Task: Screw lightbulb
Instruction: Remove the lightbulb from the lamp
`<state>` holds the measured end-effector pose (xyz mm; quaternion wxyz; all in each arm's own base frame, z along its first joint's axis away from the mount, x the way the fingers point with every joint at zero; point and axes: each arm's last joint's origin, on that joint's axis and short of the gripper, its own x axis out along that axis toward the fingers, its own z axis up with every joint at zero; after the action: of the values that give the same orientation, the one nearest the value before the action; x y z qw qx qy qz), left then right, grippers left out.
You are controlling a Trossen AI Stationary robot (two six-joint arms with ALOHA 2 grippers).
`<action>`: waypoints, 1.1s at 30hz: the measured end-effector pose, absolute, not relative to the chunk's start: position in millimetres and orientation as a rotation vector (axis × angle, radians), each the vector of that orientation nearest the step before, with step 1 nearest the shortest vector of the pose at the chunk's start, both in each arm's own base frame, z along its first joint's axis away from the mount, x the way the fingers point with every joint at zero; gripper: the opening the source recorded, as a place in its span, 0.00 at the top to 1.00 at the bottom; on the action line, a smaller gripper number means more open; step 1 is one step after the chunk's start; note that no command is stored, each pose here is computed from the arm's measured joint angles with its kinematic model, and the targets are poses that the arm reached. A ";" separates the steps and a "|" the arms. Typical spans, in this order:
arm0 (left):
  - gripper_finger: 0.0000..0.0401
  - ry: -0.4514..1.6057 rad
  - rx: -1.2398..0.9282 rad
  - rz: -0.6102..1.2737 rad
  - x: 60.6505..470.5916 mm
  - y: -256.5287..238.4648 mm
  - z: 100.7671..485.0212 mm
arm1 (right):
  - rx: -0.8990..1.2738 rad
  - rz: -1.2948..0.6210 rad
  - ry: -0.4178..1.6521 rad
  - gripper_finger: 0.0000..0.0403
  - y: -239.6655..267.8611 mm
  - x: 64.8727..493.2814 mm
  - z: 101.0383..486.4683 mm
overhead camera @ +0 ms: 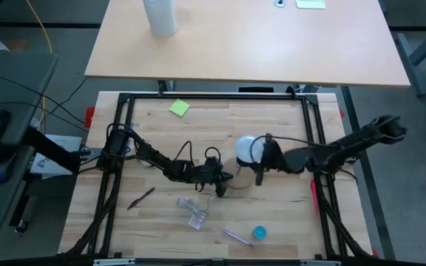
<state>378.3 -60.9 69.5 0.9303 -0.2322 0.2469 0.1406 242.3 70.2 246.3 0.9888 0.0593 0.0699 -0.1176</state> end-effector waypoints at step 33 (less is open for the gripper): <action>1.00 0.469 -0.506 0.293 380.1 -60.3 72.3 | -0.026 0.765 0.062 0.66 -56.6 240.0 259.3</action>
<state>380.1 -60.3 72.3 0.9306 -0.2470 0.2291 0.1432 240.0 -56.6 259.3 0.9271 -0.0128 0.0302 0.3733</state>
